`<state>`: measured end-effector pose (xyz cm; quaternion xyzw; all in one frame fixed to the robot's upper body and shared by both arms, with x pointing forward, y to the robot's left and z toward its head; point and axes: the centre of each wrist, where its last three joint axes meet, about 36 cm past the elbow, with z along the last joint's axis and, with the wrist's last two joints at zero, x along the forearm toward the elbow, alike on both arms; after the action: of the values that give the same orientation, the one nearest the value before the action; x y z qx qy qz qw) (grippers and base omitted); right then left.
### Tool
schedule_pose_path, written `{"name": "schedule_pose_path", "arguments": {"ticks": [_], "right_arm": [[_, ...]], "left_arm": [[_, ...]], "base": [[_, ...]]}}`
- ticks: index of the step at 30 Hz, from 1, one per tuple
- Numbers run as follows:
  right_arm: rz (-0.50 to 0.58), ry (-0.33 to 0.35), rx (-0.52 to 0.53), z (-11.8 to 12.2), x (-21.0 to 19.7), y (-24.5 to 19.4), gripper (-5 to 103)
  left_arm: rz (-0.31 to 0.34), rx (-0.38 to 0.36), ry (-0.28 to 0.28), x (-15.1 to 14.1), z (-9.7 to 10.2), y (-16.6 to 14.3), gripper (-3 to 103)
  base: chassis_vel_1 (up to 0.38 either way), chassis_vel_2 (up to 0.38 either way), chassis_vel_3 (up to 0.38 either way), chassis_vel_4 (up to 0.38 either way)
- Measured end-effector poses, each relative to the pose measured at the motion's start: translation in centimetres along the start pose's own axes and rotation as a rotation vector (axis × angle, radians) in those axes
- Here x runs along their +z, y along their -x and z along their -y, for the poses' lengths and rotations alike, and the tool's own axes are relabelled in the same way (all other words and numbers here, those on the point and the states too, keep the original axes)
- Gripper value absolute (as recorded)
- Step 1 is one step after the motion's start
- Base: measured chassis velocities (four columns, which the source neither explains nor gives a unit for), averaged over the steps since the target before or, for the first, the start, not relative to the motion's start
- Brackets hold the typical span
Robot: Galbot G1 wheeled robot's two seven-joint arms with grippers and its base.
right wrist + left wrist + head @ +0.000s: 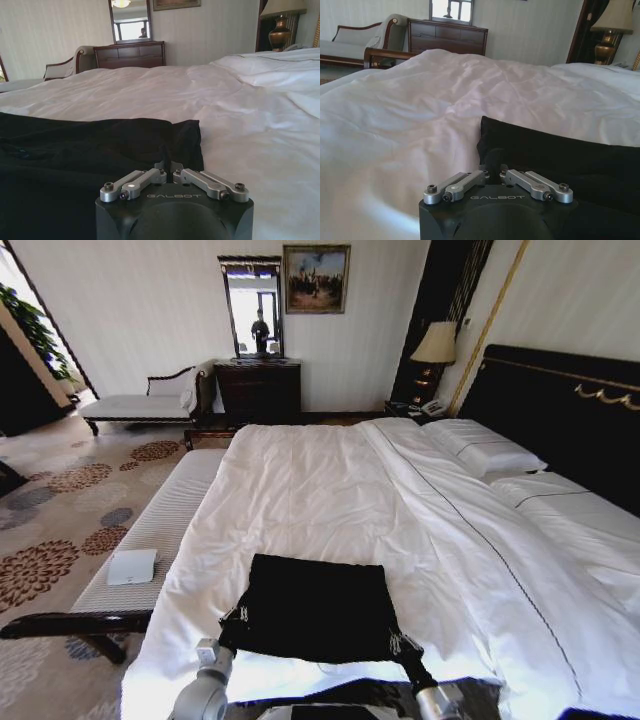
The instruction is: Fold the clothes on the bed.
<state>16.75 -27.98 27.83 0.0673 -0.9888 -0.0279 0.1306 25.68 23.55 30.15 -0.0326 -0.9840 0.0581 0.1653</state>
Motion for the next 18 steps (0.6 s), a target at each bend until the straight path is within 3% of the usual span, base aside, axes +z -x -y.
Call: {"name": "schedule_pose_path", "arguments": {"ticks": [2,4,11,12,15,16,18], "right_arm": [[-0.012,-0.007,-0.008,-0.3,0.5,-0.3,-2],[-0.015,-0.011,-0.008,-0.3,0.9,-0.4,3],[-0.005,-0.02,0.012,-0.4,2.6,-2.5,30],[-0.005,-0.02,0.012,-0.4,2.6,-2.5,30],[0.005,-0.021,0.034,0.0,2.5,-3.1,47],[0.005,-0.021,0.034,0.0,2.5,-3.1,47],[0.024,-0.026,0.054,0.5,2.0,-3.3,58]], "left_arm": [[-0.024,-0.011,0.005,0.1,0.1,-0.3,-1],[-0.033,-0.019,0.003,0.1,0.1,-0.6,4],[-0.092,-0.082,-0.021,1.1,-0.7,-4.5,30],[-0.092,-0.082,-0.021,1.1,-0.7,-4.5,30],[-0.078,-0.088,-0.006,0.5,-1.4,-5.1,47],[-0.078,-0.088,-0.006,0.5,-1.4,-5.1,47],[-0.048,-0.086,-0.015,-0.9,-1.9,-4.0,58]], "base": [[0.0,0.0,0.0,0.0],[0.0,0.0,0.0,0.0],[0.0,0.0,0.0,0.0],[0.0,0.0,0.0,0.0],[0.0,0.0,0.0,0.0],[0.0,0.0,0.0,0.0],[0.0,0.0,0.0,0.0]]}}
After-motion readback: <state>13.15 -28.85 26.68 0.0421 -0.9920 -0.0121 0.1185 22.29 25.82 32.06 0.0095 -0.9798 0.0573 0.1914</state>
